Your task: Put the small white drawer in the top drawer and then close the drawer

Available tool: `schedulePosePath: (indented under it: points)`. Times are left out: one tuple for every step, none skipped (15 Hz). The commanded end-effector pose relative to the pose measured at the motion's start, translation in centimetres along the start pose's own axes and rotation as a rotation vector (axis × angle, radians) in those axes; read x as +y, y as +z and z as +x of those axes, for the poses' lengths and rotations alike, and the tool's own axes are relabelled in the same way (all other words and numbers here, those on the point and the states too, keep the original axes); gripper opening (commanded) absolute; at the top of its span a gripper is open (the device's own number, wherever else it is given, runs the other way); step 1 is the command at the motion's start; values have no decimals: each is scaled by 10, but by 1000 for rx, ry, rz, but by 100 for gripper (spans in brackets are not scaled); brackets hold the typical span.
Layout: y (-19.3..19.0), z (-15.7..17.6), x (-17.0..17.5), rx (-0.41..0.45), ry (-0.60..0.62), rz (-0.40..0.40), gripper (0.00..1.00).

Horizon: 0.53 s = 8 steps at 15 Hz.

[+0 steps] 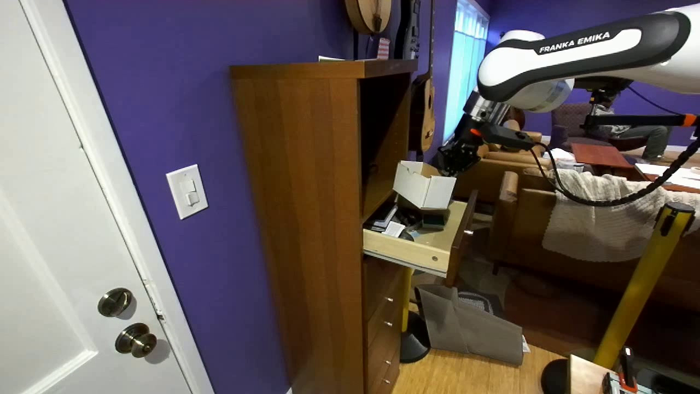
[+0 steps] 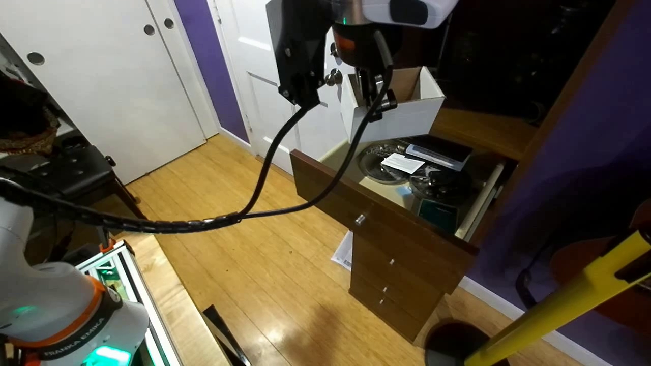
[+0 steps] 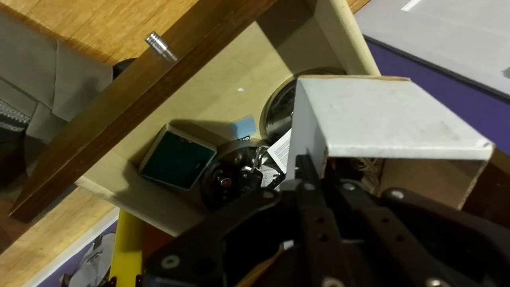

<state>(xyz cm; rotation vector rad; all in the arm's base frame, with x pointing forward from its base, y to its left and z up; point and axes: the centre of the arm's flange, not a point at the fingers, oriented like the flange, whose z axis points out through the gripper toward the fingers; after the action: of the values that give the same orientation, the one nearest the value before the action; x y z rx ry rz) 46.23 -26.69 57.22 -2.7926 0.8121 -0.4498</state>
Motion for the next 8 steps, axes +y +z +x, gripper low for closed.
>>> schedulePosePath:
  points:
    - [1, 0, -1, -1, -3, 0, 4]
    - [1, 0, -1, -2, -4, 0, 1]
    - [7, 3, -1, -12, -26, -19, 1]
    - [12, 4, -2, -25, -55, -34, 1]
    - [17, 5, -2, -38, -88, -35, 1]
    - [23, 7, -3, -34, -124, -46, 1]
    - [28, 8, -4, -41, -157, -44, 1]
    - [34, 7, -5, -62, -190, -37, 1]
